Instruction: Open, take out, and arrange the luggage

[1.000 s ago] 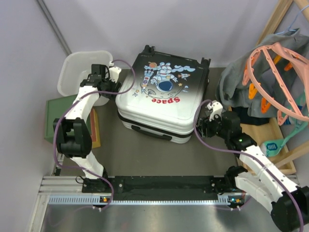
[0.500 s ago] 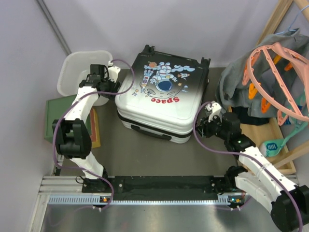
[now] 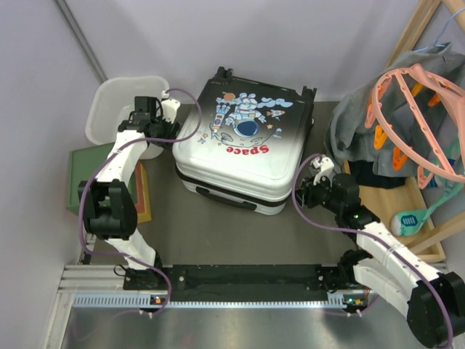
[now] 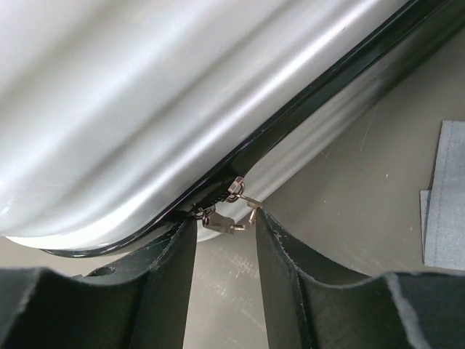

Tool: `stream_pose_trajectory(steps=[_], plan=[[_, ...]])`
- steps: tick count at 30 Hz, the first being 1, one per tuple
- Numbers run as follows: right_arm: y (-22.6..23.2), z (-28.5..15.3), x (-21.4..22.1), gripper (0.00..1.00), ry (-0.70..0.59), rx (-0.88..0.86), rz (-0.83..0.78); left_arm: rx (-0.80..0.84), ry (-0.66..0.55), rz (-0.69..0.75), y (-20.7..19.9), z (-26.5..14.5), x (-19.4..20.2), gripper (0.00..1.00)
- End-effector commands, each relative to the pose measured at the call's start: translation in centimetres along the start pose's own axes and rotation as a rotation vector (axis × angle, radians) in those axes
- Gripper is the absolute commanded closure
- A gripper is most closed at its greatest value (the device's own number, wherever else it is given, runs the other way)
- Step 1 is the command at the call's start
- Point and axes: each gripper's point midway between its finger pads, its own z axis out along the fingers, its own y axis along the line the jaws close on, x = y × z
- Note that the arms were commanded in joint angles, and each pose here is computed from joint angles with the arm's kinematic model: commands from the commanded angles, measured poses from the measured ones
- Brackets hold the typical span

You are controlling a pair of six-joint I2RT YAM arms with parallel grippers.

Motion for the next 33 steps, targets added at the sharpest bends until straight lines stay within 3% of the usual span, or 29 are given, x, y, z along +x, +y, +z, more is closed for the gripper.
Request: stream_pose_trajectory(steps=[1,8,12,18,27,33], plan=[[0.6,0.6,-3.4,0.60,-0.131,-0.020,-0.024,0.058,-0.058,0.022,-1.6,-1.6,-1.8,0.29],[1.3,-0.9,-3.0,0.56,-0.150,-0.035,0.027,0.055,-0.074,0.031,-1.5,-2.1,-2.2,0.29],[0.8,-0.6,-1.9,0.54,-0.098,-0.009,0.068,0.059,-0.072,0.031,-1.6,-2.0,-2.1,0.29],[-0.4,-0.1,-1.2,0.53,-0.090,0.018,0.025,0.055,-0.072,0.040,-1.5,-2.4,-2.1,0.29],[2.8,-0.3,-2.0,0.59,-0.176,-0.192,-0.013,0.049,-0.083,0.040,-1.3,-2.7,-2.5,0.29],[3.1,-0.1,-2.3,0.58,-0.221,-0.220,-0.050,0.063,-0.094,0.035,-1.6,-2.9,-2.7,0.29]])
